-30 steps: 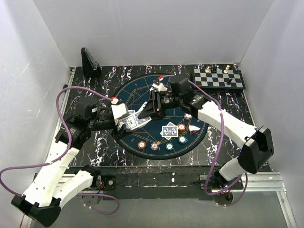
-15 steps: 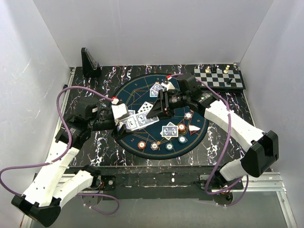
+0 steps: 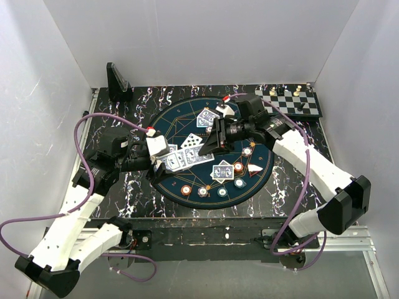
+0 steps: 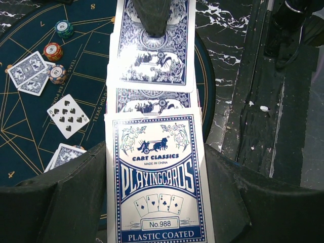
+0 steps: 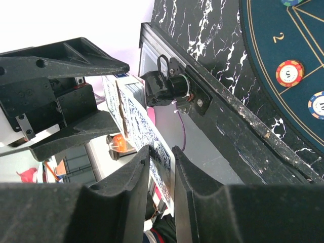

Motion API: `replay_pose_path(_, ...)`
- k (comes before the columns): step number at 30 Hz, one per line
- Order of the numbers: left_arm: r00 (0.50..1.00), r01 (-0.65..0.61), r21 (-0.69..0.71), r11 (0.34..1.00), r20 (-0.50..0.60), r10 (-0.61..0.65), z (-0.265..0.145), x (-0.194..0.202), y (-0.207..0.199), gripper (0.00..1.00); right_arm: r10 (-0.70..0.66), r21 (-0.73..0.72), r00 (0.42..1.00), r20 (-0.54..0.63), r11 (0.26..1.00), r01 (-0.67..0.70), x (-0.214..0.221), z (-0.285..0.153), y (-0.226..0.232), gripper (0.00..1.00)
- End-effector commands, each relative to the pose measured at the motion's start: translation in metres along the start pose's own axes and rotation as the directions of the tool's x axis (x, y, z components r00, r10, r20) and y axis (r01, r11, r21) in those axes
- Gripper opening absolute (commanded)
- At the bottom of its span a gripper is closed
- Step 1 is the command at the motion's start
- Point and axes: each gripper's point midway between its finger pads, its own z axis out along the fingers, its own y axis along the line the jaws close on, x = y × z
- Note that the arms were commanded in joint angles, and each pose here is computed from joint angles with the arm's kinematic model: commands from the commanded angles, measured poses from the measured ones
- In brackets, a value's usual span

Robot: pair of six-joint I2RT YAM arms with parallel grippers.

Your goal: Distribute texas hold em gaming equipment

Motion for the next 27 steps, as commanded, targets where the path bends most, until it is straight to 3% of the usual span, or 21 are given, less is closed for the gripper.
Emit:
replay_pose_path(1,0.997,-0.042,-0.008,0.999,0.062,0.043,-0.007,-0.022,-0.002,0.14,-0.079,0.004,0.995,0.055,0.997,0.078,-0.004,-0.023,0.017,0.3)
replay_pose_path(14,0.998,-0.009,-0.011,1.0,0.07,0.01,-0.007,-0.02,-0.004,0.13,-0.16,0.081,0.984,0.072,0.985,0.154,-0.011,-0.041,0.029,0.29)
replay_pose_path(17,0.998,0.01,-0.011,1.0,0.065,-0.01,-0.006,-0.016,-0.005,0.11,-0.205,0.107,0.975,0.089,0.975,0.195,-0.015,-0.05,0.035,0.22)
replay_pose_path(22,0.997,0.026,-0.011,1.0,0.069,-0.025,-0.004,-0.013,-0.006,0.11,-0.217,0.094,0.97,0.109,0.974,0.207,-0.021,-0.055,0.048,0.01)
replay_pose_path(27,0.997,0.024,-0.02,1.0,0.07,-0.023,-0.006,-0.013,-0.006,0.1,-0.224,0.102,0.969,0.101,0.971,0.214,-0.023,-0.053,0.045,0.01)
